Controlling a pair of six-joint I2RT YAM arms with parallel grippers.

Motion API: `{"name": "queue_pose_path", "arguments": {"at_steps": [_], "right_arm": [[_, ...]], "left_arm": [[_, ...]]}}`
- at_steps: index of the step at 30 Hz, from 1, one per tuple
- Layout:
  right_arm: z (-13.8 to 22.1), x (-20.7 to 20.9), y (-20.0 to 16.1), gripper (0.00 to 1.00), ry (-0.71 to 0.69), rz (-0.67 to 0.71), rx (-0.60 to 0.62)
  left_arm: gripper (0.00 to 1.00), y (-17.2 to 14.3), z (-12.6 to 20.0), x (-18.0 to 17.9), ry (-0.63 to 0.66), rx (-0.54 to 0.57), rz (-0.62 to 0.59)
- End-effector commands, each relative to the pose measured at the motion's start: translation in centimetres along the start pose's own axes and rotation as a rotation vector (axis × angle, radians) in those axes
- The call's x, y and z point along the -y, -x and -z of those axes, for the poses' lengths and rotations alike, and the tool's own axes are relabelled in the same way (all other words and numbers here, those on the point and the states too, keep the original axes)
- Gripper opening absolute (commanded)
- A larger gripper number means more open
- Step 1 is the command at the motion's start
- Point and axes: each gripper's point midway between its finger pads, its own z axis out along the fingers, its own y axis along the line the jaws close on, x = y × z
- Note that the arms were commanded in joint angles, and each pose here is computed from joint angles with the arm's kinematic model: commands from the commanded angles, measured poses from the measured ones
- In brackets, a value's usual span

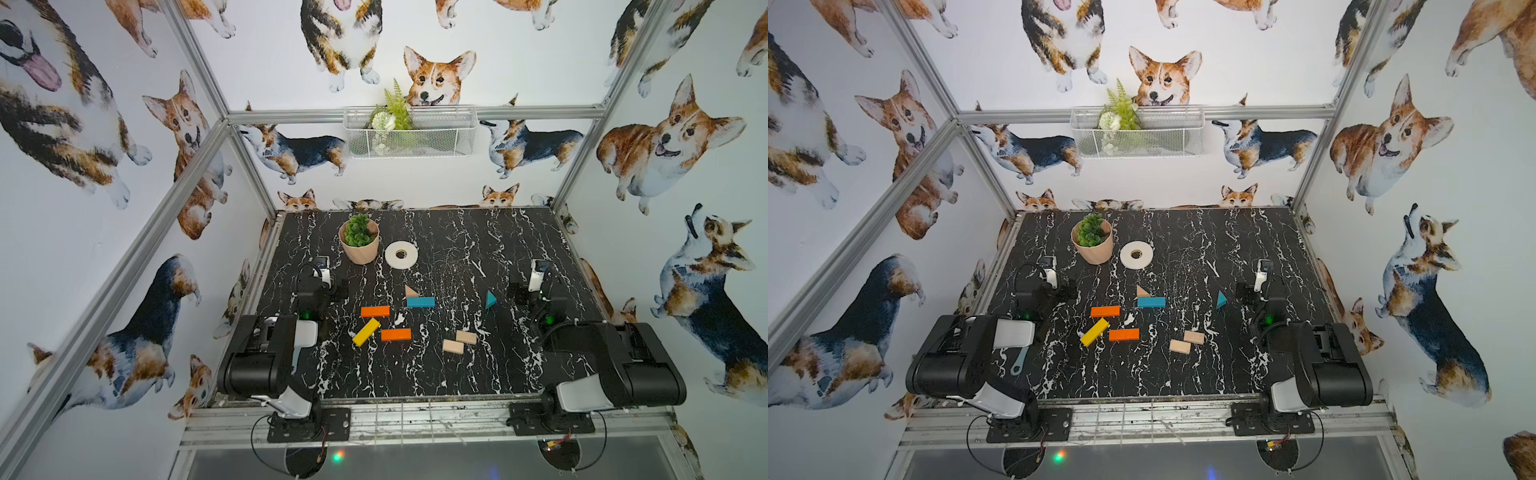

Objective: Assemble a carrot with building blocks
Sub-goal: Adjust the building block at the center of the board.

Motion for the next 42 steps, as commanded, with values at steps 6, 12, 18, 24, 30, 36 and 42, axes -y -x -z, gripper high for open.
{"name": "queue_pose_path", "arguments": {"at_steps": [6, 12, 18, 24, 30, 36, 42], "right_arm": [[0.0, 0.1, 0.3, 1.0, -0.006, -0.004, 0.013], [0.0, 0.1, 0.4, 0.99, -0.007, -0.004, 0.014], [0.0, 0.0, 0.4, 1.0, -0.007, -0.004, 0.013], [0.0, 0.1, 0.4, 0.99, -0.007, -0.003, 0.016], [0.2, 0.0, 0.3, 0.99, -0.008, -0.001, 0.021], [0.6, 0.5, 0.8, 0.99, -0.054, -0.005, 0.051], [2.2, 0.6, 2.9, 1.0, -0.124, 0.027, 0.065]], "left_arm": [[1.0, 0.1, 0.0, -0.4, 0.027, 0.003, 0.008], [1.0, 0.1, 0.0, -0.3, 0.026, 0.003, 0.007], [1.0, 0.1, 0.0, -0.4, 0.027, 0.004, 0.009], [1.0, 0.1, 0.0, -0.3, 0.023, 0.002, 0.011], [1.0, 0.1, -0.1, -0.3, 0.021, -0.001, 0.017], [1.0, 0.4, 0.2, -0.9, 0.086, 0.011, 0.002], [0.96, 4.9, 2.9, 3.9, 0.182, -0.011, -0.222]]}}
